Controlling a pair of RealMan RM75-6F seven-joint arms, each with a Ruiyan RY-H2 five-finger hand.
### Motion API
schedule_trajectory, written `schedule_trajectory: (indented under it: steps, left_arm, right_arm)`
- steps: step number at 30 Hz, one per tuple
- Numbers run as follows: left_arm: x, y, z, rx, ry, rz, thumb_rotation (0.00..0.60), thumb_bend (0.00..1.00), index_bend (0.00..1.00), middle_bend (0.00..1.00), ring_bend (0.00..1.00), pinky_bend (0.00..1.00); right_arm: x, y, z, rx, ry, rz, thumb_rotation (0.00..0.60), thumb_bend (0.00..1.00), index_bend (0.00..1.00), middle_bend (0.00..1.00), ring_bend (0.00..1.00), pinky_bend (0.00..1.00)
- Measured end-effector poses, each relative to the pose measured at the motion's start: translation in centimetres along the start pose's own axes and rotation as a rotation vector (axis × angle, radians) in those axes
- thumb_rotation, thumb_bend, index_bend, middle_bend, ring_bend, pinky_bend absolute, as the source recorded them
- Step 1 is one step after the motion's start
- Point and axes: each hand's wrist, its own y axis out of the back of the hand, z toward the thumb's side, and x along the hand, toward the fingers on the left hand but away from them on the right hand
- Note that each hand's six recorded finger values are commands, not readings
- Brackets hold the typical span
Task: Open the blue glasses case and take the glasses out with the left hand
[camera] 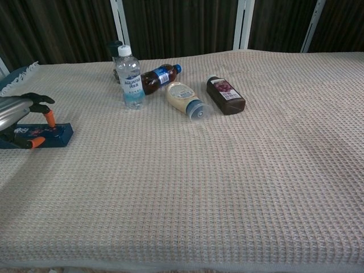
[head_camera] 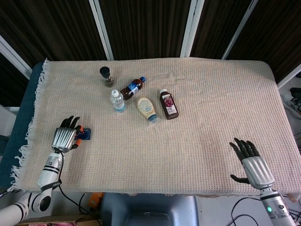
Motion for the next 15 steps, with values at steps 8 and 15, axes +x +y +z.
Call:
schedule_trajectory:
  steps: [8, 15]
  left_arm:
    - [0.06, 0.01, 0.05, 0.029, -0.002, 0.001, 0.6, 0.38, 0.48, 0.09, 0.03, 0.13]
    - [-0.02, 0.32, 0.52, 0.04, -0.022, 0.01, 0.6, 0.49, 0.5, 0.1, 0.03, 0.14]
  right_arm:
    - [-0.02, -0.04, -0.03, 0.001, 0.001, 0.001, 0.6, 0.19, 0.0, 0.0, 0.0, 0.0]
    - [-0.02, -0.06, -0.03, 0.003, 0.001, 0.002, 0.6, 0.19, 0.0, 0.0, 0.0, 0.0]
